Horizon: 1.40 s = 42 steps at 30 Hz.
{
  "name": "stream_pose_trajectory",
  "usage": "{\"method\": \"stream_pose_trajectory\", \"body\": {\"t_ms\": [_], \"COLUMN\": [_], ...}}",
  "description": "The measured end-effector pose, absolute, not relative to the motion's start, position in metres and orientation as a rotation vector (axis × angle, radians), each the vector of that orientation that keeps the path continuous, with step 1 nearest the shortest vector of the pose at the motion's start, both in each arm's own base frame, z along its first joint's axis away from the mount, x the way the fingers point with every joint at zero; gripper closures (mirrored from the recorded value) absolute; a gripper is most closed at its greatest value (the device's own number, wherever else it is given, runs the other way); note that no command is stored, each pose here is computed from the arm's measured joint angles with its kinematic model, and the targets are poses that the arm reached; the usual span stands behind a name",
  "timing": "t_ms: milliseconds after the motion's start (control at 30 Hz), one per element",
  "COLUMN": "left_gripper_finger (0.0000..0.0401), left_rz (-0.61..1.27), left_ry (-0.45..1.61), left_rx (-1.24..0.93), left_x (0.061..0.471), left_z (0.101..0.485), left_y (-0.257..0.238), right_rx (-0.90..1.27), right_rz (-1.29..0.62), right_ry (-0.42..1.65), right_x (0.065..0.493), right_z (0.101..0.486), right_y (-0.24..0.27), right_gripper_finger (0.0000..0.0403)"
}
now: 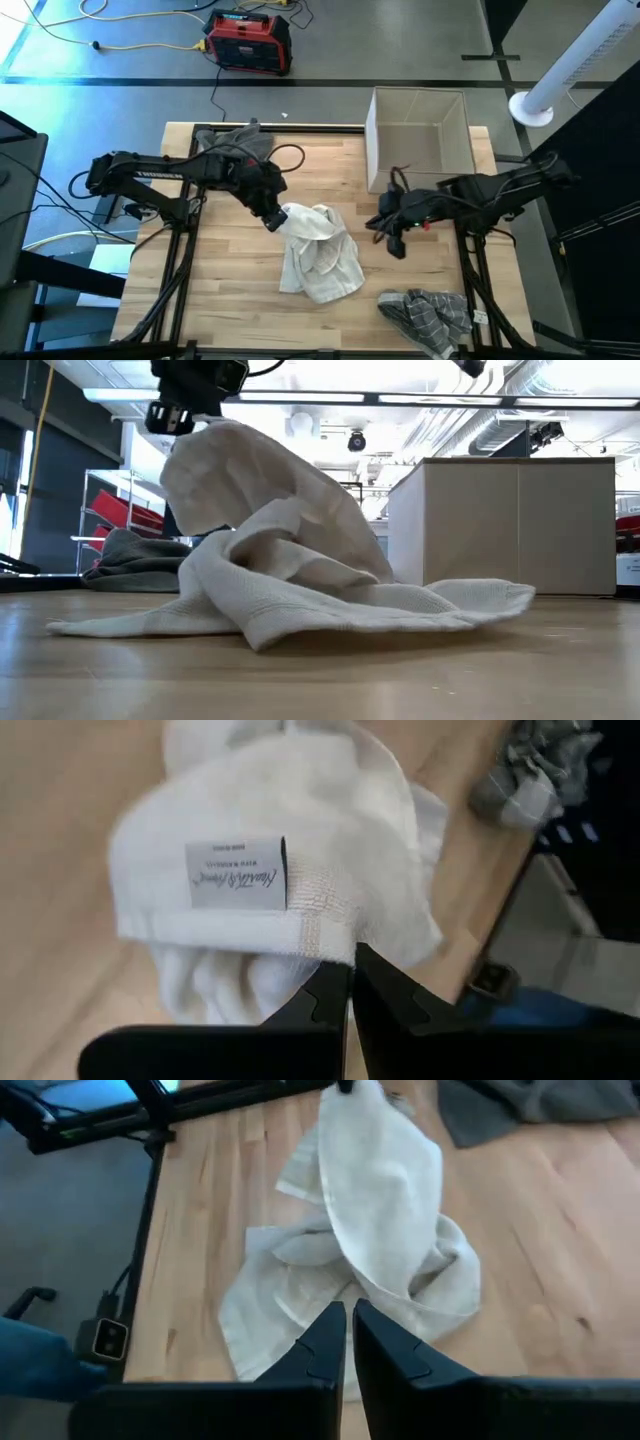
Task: Fold towel
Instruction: Fold the white patterned towel
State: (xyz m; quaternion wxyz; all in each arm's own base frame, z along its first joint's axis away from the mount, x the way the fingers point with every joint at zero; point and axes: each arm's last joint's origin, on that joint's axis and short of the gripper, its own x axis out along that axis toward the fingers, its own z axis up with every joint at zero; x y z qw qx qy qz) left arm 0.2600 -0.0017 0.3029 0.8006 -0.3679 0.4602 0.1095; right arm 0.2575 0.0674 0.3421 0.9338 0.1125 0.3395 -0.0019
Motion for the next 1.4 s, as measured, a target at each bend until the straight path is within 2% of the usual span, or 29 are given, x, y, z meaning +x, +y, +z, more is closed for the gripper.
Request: {"method": "stream_pose_trajectory", "body": {"t_ms": [133,300,400,633,800,1033,1233,1400], "left_gripper_finger": [0.0367,0.0294,0.0253,0.0202,0.0200,0.0201,0.0201,0.0205], "left_rz": [0.245,0.246,0.239,0.222,0.332,0.403,0.356,0.350], "left_ry": [0.880,0.778,0.814,1.006,1.109,1.016,0.858,0.911], "left_rx": [-0.756,-0.753,-0.757,-0.726,-0.630,-0.482,-0.491,-0.422], "left_x": [0.272,0.299,0.306,0.288,0.275,0.279,0.295,0.300], "left_z": [0.305,0.295,0.285,0.279,0.274,0.277,0.284,0.274], "left_y": [0.002,0.006,0.006,-0.002,-0.006,-0.004,0.009,0.011], "right_rx": [0.261,0.288,0.295,0.287,0.236,0.184,0.182,0.184], "right_rz": [0.001,-0.015,-0.024,-0.041,-0.076,-0.105,-0.106,-0.117], "right_ry": [0.697,0.702,0.708,0.724,0.721,0.714,0.720,0.754], "right_x": [0.263,0.263,0.263,0.262,0.263,0.265,0.264,0.262], "right_z": [0.344,0.343,0.342,0.340,0.338,0.337,0.337,0.334], "right_y": [0.069,0.068,0.068,0.068,0.067,0.066,0.066,0.065], "right_gripper_finger": [0.0373,0.0353,0.0333,0.0294,0.0289,0.0289,0.0289,0.0289]}}
